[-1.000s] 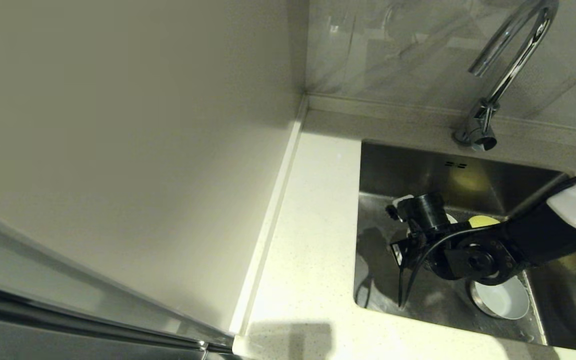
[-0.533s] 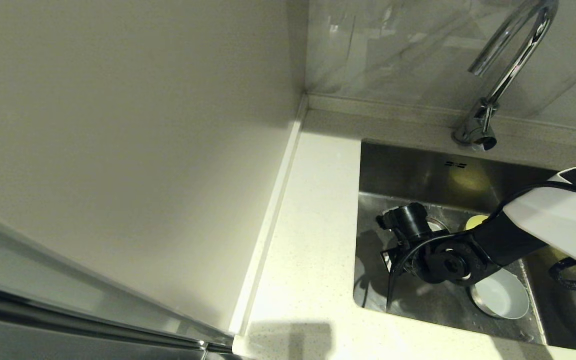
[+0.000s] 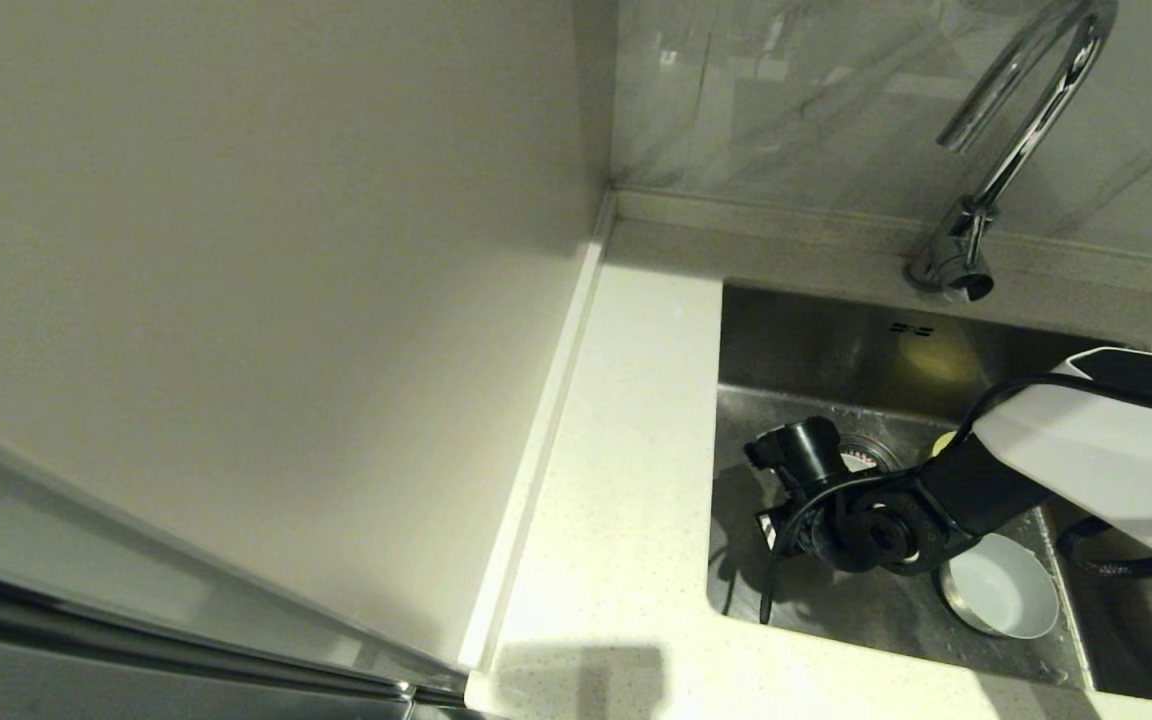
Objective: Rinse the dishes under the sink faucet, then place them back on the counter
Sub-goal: Put a bowl into the sink
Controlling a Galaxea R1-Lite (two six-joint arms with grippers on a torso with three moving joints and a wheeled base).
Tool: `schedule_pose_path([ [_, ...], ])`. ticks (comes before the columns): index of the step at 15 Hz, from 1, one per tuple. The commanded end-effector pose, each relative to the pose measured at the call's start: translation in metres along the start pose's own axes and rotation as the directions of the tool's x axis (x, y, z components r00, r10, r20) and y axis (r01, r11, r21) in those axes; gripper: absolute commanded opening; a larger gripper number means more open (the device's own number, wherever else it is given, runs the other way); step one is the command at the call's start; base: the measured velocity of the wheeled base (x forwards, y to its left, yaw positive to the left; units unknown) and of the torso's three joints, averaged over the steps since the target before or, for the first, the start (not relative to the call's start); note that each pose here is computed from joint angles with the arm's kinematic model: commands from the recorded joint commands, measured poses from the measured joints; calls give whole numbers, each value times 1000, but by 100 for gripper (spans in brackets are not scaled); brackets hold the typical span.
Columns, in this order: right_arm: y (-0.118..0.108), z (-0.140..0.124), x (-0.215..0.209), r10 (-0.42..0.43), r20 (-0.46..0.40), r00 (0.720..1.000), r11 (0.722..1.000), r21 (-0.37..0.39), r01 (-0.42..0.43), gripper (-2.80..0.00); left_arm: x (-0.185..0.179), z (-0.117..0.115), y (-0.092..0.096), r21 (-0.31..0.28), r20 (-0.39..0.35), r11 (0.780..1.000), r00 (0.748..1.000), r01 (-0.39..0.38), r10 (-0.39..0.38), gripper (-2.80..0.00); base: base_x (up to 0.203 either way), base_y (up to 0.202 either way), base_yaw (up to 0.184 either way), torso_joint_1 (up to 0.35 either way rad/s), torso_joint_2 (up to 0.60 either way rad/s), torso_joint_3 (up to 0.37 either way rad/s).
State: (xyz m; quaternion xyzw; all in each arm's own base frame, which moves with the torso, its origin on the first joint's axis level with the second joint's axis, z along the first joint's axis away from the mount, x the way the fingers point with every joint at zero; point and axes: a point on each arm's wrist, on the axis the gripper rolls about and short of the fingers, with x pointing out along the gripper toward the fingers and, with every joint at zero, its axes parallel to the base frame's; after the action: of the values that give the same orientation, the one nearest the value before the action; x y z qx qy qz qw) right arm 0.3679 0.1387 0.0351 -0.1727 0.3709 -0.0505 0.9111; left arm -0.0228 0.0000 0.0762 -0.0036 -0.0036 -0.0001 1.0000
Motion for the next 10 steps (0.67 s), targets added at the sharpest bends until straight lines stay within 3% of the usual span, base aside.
schedule_pose_path([
  [1, 3, -3, 5, -3, -12, 1000, 1000, -7, 3, -280, 0, -1, 0, -1, -3, 1000, 1000, 0, 0, -280, 0, 0, 0, 0, 0, 0],
  [10, 5, -7, 9, -10, -25, 1000, 1000, -14, 9, -280, 0, -1, 0, -1, -3, 1000, 1000, 1, -1, -280, 0, 0, 0, 0, 0, 0],
])
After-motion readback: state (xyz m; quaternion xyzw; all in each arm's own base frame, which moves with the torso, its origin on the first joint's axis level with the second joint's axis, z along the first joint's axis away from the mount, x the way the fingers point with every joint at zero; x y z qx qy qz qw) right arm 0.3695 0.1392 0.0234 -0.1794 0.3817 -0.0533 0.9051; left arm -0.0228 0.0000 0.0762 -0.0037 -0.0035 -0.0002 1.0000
